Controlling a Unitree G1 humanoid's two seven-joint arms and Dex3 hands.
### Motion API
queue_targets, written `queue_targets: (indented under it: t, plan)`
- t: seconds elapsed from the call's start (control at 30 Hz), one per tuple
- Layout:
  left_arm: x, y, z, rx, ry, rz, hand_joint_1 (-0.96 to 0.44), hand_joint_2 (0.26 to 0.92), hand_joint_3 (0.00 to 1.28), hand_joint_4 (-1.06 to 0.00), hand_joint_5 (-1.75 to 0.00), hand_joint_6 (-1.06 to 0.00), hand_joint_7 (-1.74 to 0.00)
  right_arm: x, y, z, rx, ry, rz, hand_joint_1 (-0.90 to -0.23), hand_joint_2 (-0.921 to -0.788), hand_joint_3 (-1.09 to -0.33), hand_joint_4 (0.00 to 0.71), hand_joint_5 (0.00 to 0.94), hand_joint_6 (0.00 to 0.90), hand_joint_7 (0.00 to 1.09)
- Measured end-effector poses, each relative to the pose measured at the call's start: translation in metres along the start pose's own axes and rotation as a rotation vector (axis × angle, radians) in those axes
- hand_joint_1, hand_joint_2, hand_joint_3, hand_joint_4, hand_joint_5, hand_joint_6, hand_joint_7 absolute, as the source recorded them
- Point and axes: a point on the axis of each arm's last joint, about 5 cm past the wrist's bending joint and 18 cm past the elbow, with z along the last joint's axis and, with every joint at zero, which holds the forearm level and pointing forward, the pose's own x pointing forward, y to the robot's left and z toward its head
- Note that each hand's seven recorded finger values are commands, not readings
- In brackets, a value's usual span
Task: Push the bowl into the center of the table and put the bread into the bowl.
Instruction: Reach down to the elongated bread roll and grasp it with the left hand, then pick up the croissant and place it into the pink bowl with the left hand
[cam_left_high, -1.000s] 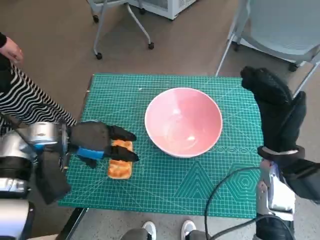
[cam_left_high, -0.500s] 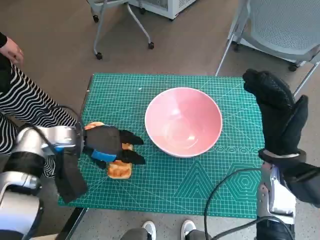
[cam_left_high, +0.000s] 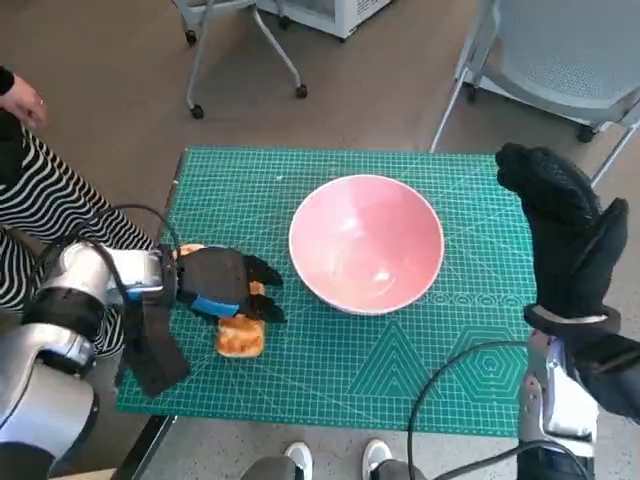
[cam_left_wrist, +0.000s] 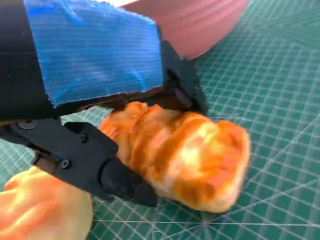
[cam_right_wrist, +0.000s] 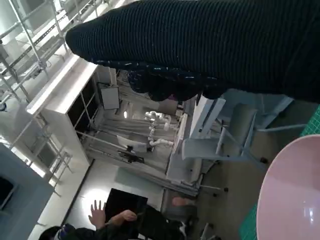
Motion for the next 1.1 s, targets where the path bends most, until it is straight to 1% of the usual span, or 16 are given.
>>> queue_targets:
  t: [0.03,0.13,0.23,0.5,0.6,0.77,0.9,1.1]
  plan:
    - [0.000,0.000,0.000,0.001,0.003,0.000,0.00,0.919,0.15,-0.58,-1.12,-0.55,-1.30,-0.0002,0.000,0.000,-0.003,0.001,0.001,-0.687,-0.921,-0.757,0.195,0.003,0.103,0.54]
    - [0.001,-0.001,-0.001,0.007,0.010,0.000,0.00,0.920,0.12,-0.63,-1.13,-0.57,-1.29,-0.0013,0.000,0.000,-0.008,0.004,-0.001,-0.692,-0.921,-0.757,0.194,0.003,0.103,0.54]
    - [0.001,-0.001,-0.002,0.014,0.012,-0.002,0.00,0.920,0.10,-0.66,-1.13,-0.59,-1.27,-0.0031,-0.001,0.000,-0.011,0.008,-0.005,-0.694,-0.921,-0.757,0.193,0.002,0.103,0.54]
    - [-0.001,0.003,-0.002,-0.002,-0.012,0.006,0.00,0.921,0.08,-0.68,-1.12,-0.61,-1.24,-0.0047,-0.001,-0.001,-0.013,0.010,-0.007,-0.695,-0.921,-0.757,0.191,0.000,0.102,0.54]
    - [-0.005,0.007,-0.001,-0.025,-0.036,-0.001,0.00,0.920,0.07,-0.69,-1.11,-0.62,-1.24,-0.0048,-0.001,-0.001,-0.015,0.006,-0.007,-0.695,-0.921,-0.757,0.190,0.000,0.102,0.54]
    - [-0.013,0.011,-0.002,-0.041,-0.039,-0.007,0.00,0.921,0.07,-0.69,-1.11,-0.63,-1.22,-0.0048,-0.001,-0.001,-0.017,0.004,-0.008,-0.695,-0.921,-0.758,0.190,0.000,0.100,0.54]
    - [-0.020,0.020,-0.002,-0.073,-0.081,0.010,0.00,0.920,0.06,-0.68,-1.10,-0.66,-1.21,-0.0050,0.000,-0.001,-0.017,-0.002,-0.007,-0.695,-0.921,-0.761,0.191,0.000,0.097,0.54]
    - [-0.032,0.042,-0.003,-0.087,-0.142,0.111,0.00,0.920,0.07,-0.65,-1.11,-0.67,-1.21,-0.0049,0.000,-0.001,-0.017,-0.007,-0.008,-0.693,-0.921,-0.763,0.190,0.000,0.092,0.54]
